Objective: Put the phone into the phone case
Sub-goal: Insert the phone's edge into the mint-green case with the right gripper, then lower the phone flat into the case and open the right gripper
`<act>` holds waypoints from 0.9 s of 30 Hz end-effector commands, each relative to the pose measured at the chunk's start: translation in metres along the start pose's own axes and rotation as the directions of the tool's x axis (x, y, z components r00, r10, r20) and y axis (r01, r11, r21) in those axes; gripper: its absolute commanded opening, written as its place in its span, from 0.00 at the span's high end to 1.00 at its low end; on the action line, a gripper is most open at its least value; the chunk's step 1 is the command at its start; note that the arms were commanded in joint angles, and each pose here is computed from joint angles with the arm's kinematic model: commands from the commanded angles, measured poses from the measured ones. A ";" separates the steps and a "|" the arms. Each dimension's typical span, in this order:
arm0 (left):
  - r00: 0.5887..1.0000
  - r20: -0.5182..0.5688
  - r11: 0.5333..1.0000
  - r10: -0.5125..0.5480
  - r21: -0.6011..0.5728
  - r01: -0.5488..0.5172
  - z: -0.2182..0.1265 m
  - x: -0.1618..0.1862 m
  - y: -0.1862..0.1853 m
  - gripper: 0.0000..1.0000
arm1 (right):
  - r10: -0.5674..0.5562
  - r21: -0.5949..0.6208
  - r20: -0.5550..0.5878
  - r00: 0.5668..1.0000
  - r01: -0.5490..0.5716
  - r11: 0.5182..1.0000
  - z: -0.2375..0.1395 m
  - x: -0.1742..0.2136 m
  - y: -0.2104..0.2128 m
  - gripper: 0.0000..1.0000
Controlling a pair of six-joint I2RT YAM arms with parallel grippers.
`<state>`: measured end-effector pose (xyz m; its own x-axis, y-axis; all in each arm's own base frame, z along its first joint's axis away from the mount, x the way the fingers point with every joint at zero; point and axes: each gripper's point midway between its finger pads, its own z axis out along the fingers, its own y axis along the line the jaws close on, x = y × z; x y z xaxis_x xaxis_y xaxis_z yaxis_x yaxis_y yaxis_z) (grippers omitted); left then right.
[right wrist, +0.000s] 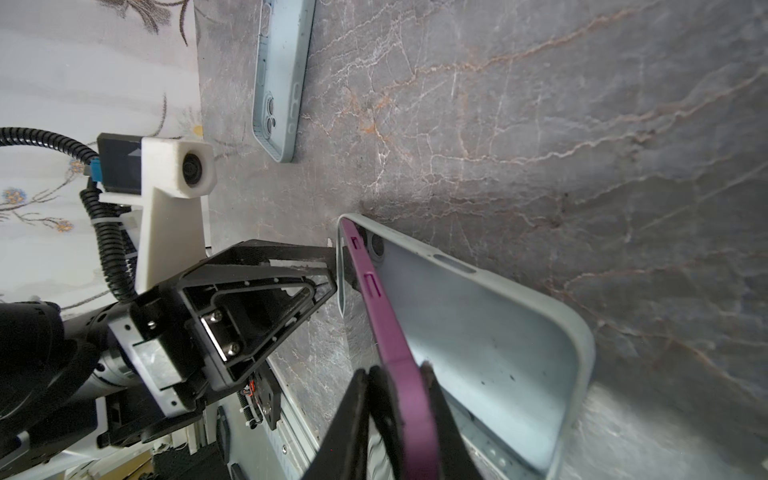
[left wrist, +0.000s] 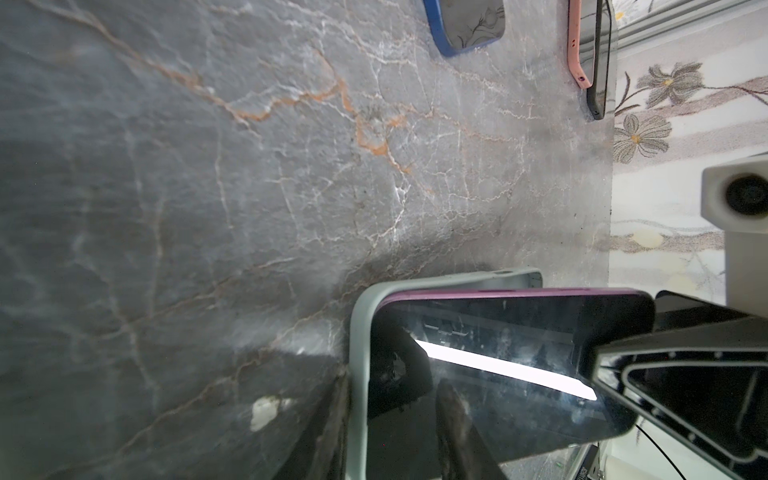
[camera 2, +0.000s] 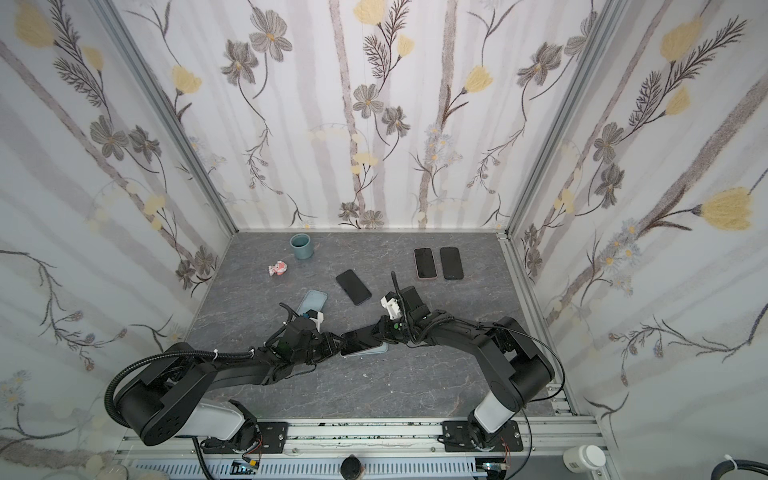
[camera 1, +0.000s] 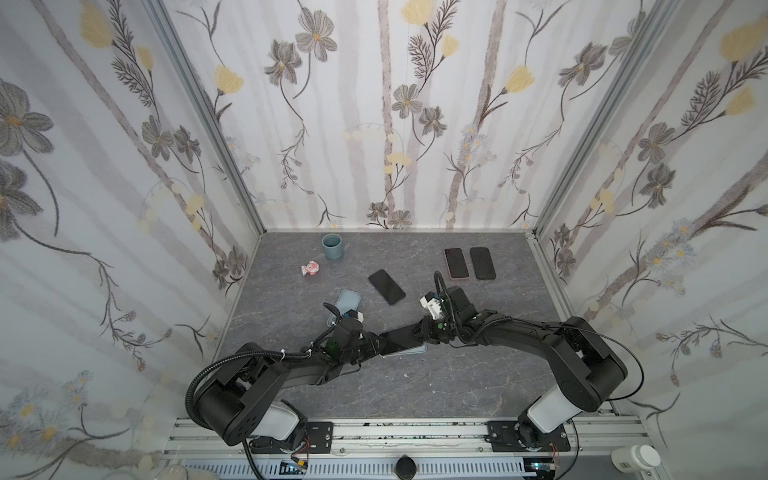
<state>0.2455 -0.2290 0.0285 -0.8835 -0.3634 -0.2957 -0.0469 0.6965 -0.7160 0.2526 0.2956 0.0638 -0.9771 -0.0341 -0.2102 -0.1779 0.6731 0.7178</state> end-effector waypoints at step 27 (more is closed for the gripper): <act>0.996 0.023 0.996 0.084 -0.031 -0.084 -0.010 -0.010 -0.008 0.65 | -0.070 0.210 0.034 0.997 0.061 0.976 -0.034 -0.004 -0.016 0.54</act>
<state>0.2464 -0.2299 0.0425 -0.8842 -0.3272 -0.3334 -0.0005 0.7144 -0.6997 0.2543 0.2646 0.0732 -0.9607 -0.0543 -0.2722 -0.2058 0.7974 0.5673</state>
